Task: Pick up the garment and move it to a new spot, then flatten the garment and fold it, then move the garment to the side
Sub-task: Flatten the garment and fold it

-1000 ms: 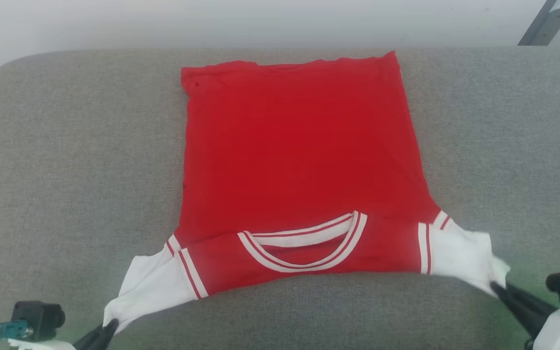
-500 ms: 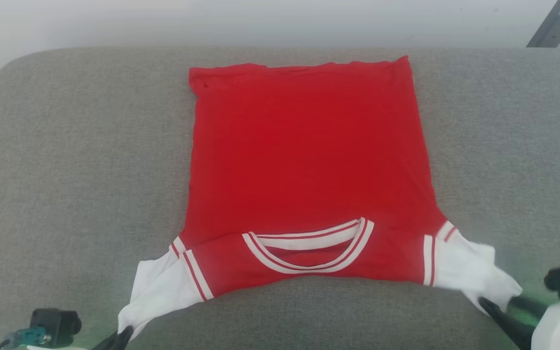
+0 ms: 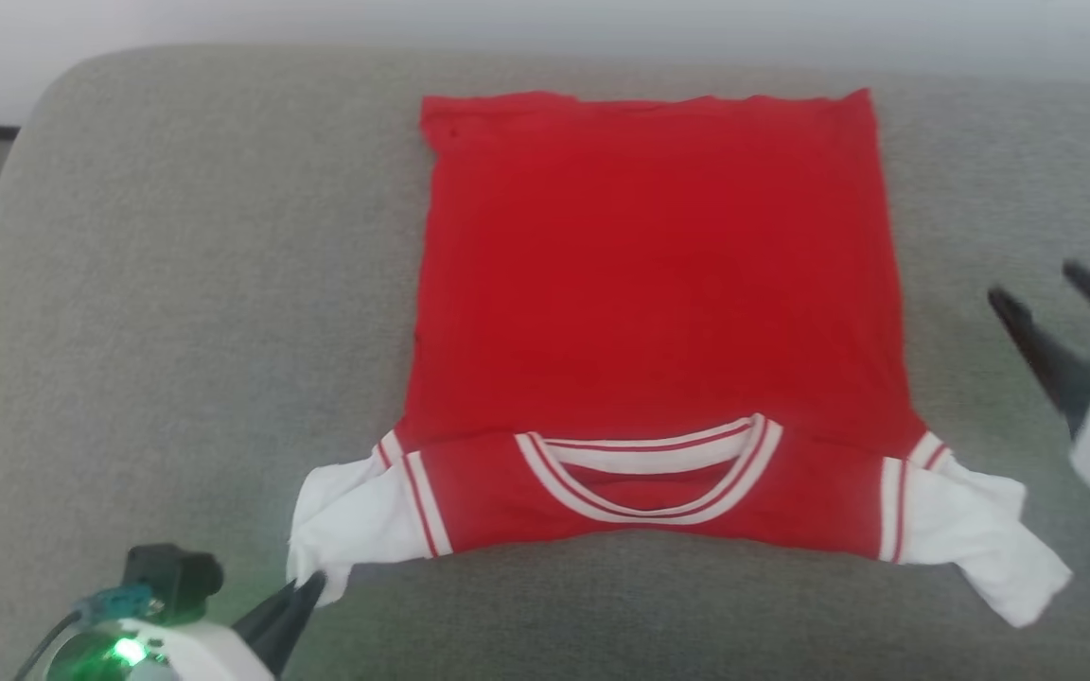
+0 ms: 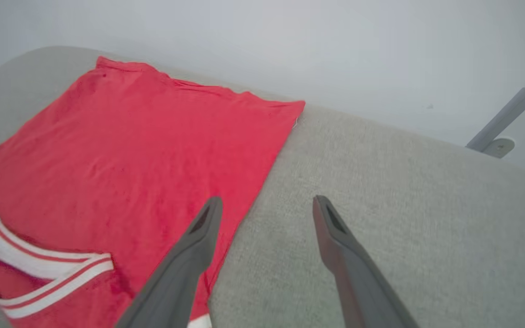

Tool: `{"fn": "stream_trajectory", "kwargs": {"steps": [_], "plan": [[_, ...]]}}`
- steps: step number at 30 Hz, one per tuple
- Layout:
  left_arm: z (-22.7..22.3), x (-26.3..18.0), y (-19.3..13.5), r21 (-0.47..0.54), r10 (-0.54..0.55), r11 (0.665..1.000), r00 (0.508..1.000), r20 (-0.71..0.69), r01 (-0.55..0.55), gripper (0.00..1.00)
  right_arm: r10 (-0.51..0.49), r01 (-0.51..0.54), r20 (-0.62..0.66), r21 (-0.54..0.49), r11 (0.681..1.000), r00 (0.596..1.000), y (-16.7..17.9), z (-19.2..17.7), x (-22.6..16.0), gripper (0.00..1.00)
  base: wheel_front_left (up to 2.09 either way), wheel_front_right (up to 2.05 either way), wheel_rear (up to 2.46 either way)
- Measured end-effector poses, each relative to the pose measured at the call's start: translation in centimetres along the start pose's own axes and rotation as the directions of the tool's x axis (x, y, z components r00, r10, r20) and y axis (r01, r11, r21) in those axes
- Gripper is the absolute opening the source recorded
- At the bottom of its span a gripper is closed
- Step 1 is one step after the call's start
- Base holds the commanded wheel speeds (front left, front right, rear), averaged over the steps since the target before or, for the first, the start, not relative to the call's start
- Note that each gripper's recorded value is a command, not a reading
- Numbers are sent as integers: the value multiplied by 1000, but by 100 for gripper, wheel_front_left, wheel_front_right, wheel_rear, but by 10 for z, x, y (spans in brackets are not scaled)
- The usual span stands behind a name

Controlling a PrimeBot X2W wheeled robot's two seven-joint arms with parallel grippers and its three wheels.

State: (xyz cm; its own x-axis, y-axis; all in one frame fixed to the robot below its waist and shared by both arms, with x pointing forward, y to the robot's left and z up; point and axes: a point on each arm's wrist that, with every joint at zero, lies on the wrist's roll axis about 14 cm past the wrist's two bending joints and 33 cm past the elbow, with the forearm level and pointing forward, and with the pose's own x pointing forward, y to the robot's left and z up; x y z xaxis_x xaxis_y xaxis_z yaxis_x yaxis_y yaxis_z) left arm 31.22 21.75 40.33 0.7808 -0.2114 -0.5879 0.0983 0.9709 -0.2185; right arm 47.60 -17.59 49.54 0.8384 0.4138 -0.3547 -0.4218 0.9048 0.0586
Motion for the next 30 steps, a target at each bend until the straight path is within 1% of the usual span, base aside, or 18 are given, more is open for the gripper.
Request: {"fn": "stream_trajectory", "kwargs": {"steps": [1, 4, 8, 13, 14, 15, 18, 22, 25, 30], "plan": [[2, 3, -3, -4, -10, 1000, 1000, 6, 10, 0, -15, 15, 17, -23, 1000, 1000, -1, 11, 20, 100, 0, 0, 0], [4, 8, -6, -7, -18, 1000, 1000, 13, 19, 0, -28, 28, 25, -10, 1000, 999, -2, 23, 53, 100, 0, 0, 0], [8, 15, -9, -3, -33, 999, 999, 27, 33, 0, -55, 55, -19, 2, 998, 998, -10, 27, 98, 100, 0, 0, 0], [6, 21, -5, -20, -23, 1000, 999, 24, 24, 0, -108, 113, -135, 25, 993, 985, -28, 16, 147, 100, 0, 0, 0], [5, 22, -4, -23, -22, 999, 1000, 20, 23, 0, -114, 121, -162, 31, 992, 980, -30, 12, 155, 100, 0, 0, 0], [5, 22, -4, -23, -22, 999, 1000, 20, 23, 0, -114, 121, -162, 31, 992, 980, -30, 12, 155, 100, 0, 0, 0], [2, 24, 0, -38, -10, 999, 1000, 11, 11, 0, -112, 133, -234, 74, 988, 966, -30, 0, 179, 100, 0, 0, 0], [-6, 25, 7, -56, 8, 998, 1000, -7, -8, 0, -103, 142, -353, 88, 986, 930, -25, -25, 204, 100, 0, 0, 0], [-10, 26, 10, -69, 16, 997, 1000, -18, -17, 0, -102, 165, -449, 102, 981, 888, -27, -46, 215, 100, 0, 0, 0], [-16, 28, 16, -87, 32, 996, 999, -29, -34, 0, -78, 193, -592, 134, 972, 802, -24, -69, 224, 100, 0, 0, 0]]}}
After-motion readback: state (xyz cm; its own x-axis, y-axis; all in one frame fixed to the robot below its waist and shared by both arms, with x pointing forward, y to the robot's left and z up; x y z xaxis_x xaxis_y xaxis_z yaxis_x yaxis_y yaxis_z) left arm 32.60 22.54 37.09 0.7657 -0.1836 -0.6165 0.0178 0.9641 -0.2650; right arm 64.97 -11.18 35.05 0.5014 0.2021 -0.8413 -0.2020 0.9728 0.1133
